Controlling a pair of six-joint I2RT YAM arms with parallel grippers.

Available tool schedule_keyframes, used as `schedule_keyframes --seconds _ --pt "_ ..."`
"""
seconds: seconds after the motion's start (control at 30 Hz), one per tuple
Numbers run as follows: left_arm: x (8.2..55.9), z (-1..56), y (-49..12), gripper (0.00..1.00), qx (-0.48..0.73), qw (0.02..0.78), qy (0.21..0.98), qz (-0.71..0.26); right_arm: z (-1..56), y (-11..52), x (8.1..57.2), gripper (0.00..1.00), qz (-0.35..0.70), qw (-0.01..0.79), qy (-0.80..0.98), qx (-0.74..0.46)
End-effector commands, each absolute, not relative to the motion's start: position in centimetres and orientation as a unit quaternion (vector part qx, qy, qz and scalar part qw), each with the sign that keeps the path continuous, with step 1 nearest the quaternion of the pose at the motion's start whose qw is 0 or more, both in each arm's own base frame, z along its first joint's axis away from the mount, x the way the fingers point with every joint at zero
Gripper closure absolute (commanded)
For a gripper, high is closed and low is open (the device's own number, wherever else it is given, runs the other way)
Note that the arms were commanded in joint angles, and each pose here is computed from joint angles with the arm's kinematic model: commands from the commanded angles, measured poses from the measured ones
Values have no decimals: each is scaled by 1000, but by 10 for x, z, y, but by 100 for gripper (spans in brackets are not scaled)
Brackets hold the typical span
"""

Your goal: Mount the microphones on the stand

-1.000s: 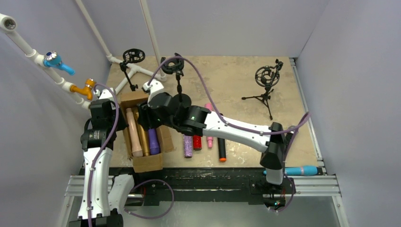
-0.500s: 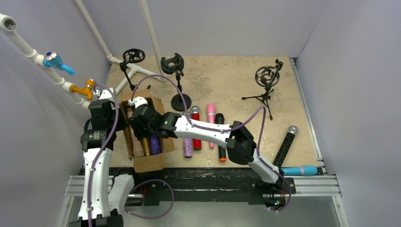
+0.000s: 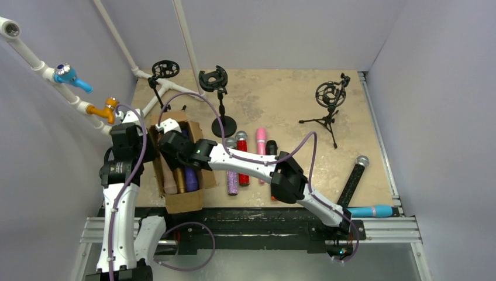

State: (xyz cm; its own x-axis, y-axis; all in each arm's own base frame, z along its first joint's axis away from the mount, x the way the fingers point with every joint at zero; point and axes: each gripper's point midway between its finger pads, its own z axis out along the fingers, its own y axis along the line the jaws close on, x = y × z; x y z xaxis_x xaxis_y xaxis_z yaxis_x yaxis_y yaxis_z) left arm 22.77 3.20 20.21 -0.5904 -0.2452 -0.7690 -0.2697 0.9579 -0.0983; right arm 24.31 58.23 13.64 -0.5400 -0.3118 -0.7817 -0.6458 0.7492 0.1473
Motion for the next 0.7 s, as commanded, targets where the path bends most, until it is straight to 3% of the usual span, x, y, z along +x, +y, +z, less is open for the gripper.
schedule_keyframes --seconds 0.0,0.4,0.67 --pt "240 225 24 100 -148 473 869 -16 139 568 258 45 170 410 853 -274" --pt "239 227 20 100 -143 474 868 -26 108 589 227 50 242 341 859 -297" --pt "241 220 33 100 -149 468 871 10 213 593 220 95 331 391 809 -289"
